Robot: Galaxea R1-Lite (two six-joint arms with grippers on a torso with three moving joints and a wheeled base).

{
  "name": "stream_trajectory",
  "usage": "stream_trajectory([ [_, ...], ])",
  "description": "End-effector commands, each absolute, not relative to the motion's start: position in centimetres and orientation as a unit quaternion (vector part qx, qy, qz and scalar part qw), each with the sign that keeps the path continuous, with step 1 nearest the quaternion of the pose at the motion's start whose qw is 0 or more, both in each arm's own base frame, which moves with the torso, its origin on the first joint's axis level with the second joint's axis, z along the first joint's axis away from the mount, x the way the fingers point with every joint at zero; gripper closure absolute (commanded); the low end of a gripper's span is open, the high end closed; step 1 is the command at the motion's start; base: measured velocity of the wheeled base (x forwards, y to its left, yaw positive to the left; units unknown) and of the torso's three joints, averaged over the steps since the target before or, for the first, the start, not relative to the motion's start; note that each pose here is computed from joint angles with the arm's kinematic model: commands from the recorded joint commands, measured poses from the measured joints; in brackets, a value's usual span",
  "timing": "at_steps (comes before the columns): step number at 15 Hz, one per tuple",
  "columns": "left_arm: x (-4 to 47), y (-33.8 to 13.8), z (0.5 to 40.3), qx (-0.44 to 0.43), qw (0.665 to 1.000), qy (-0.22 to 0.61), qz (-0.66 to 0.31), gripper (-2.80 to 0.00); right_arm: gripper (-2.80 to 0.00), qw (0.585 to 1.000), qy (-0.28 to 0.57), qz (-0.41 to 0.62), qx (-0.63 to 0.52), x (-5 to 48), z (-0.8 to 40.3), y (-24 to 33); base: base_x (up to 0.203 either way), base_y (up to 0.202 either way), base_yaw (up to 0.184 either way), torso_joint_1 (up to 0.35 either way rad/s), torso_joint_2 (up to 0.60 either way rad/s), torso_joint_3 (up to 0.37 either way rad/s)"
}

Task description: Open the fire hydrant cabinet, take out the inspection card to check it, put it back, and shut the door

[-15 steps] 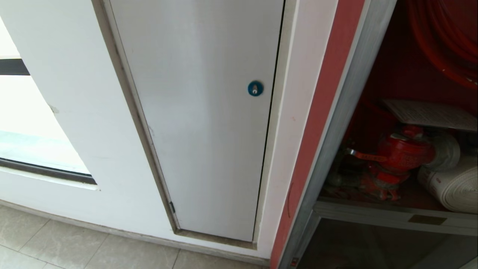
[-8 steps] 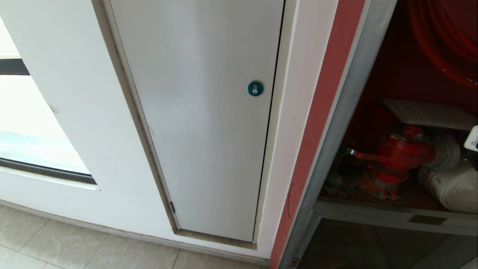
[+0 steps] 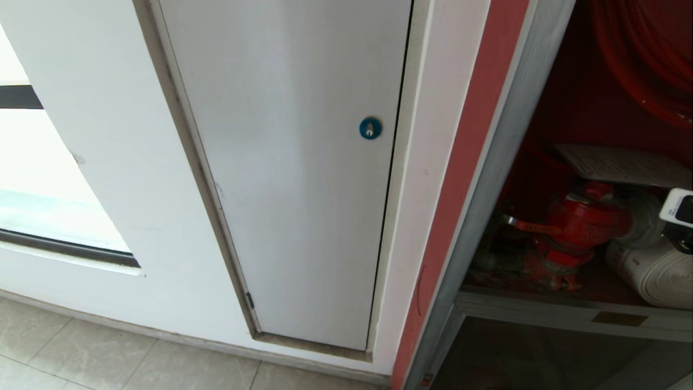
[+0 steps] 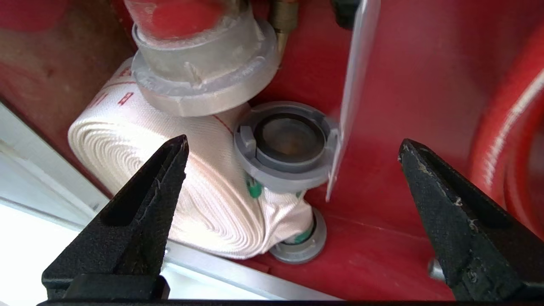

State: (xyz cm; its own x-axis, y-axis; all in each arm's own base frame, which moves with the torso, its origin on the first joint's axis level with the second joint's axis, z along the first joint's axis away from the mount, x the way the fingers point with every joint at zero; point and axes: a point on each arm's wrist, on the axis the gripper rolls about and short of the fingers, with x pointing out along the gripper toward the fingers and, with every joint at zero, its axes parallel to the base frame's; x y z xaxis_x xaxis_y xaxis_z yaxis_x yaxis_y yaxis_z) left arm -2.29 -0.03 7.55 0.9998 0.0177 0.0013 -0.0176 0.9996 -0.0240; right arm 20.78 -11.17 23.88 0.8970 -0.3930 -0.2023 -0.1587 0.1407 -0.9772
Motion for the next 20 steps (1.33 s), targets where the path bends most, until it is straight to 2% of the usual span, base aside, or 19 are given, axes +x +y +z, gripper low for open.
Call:
stream_trajectory([
  [1, -2.3, 0.0, 7.5, -0.012, 1.0, 0.0, 0.009, 0.0, -2.8, 0.725, 0.213, -0.07, -0.651, 21.6, 23.5, -11.5, 0.0, 0.0, 0.0, 0.0, 0.0, 0.0],
  [5, -2.3, 0.0, 7.5, -0.012, 1.0, 0.0, 0.009, 0.0, -2.8, 0.726, 0.206, -0.07, -0.653, 22.6, 23.9, -12.1, 0.0, 0.0, 0.0, 0.0, 0.0, 0.0],
  [6, -2.3, 0.0, 7.5, -0.012, 1.0, 0.0, 0.009, 0.0, 0.0, 0.726, 0.205, -0.07, -0.653, 22.7, 24.0, -12.1, 0.0, 0.0, 0.0, 0.0, 0.0, 0.0],
  [12, -2.3, 0.0, 7.5, -0.012, 1.0, 0.0, 0.009, 0.0, 0.0, 0.719, 0.18, -0.097, -0.664, 24.2, 23.9, -13.0, 0.0, 0.0, 0.0, 0.0, 0.0, 0.0],
  [20, -2.3, 0.0, 7.5, -0.012, 1.0, 0.0, 0.009, 0.0, 0.0, 0.719, 0.175, -0.102, -0.665, 23.0, 24.3, -12.4, 0.0, 0.0, 0.0, 0.0, 0.0, 0.0],
])
